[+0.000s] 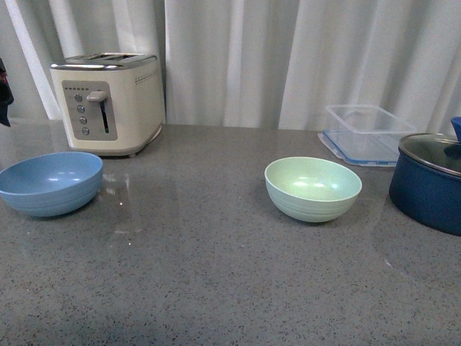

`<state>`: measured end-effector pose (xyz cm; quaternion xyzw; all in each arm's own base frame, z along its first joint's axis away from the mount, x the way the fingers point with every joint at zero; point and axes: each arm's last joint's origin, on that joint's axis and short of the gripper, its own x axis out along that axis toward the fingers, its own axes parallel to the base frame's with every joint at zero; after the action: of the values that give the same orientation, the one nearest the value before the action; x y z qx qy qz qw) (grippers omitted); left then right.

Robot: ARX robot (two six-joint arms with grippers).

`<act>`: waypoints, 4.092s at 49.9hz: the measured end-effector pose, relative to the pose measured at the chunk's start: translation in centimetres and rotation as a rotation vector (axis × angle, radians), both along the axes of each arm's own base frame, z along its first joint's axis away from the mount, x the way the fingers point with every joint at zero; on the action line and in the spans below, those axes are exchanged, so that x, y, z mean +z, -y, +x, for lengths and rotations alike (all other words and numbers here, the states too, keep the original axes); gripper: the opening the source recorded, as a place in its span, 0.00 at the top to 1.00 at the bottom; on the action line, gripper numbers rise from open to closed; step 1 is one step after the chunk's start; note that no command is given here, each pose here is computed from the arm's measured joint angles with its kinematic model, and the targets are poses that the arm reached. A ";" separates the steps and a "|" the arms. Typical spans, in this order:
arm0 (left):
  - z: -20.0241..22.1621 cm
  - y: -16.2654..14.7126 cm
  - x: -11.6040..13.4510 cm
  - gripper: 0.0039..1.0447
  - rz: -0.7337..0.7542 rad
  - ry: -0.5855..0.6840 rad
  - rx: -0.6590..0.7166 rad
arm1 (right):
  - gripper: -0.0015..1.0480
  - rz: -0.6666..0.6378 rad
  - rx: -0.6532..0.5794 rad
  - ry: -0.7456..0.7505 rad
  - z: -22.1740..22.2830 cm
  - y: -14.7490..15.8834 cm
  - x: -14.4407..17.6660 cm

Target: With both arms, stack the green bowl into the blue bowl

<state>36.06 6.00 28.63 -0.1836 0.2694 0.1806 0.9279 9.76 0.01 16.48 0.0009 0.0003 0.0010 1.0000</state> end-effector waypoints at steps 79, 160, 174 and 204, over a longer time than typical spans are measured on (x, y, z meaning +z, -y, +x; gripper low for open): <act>4.0 12.2 -0.2 0.97 -0.059 -0.008 -0.335 | 0.10 0.000 0.000 0.000 0.0 0.0 0.0; -8.4 10.7 -4.7 0.81 0.363 0.521 -0.366 | 0.10 0.000 0.000 0.000 0.0 0.0 0.0; -13.4 8.7 -7.1 0.97 0.366 0.553 -0.378 | 0.10 0.000 0.000 0.000 0.0 0.0 0.0; -19.8 6.0 -10.5 0.97 0.368 0.543 -0.365 | 0.10 0.000 0.000 0.000 0.0 0.0 0.0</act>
<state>16.22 0.00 18.12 -0.0039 0.0047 0.0023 1.0000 9.76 0.01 16.48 0.0009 0.0003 0.0010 1.0000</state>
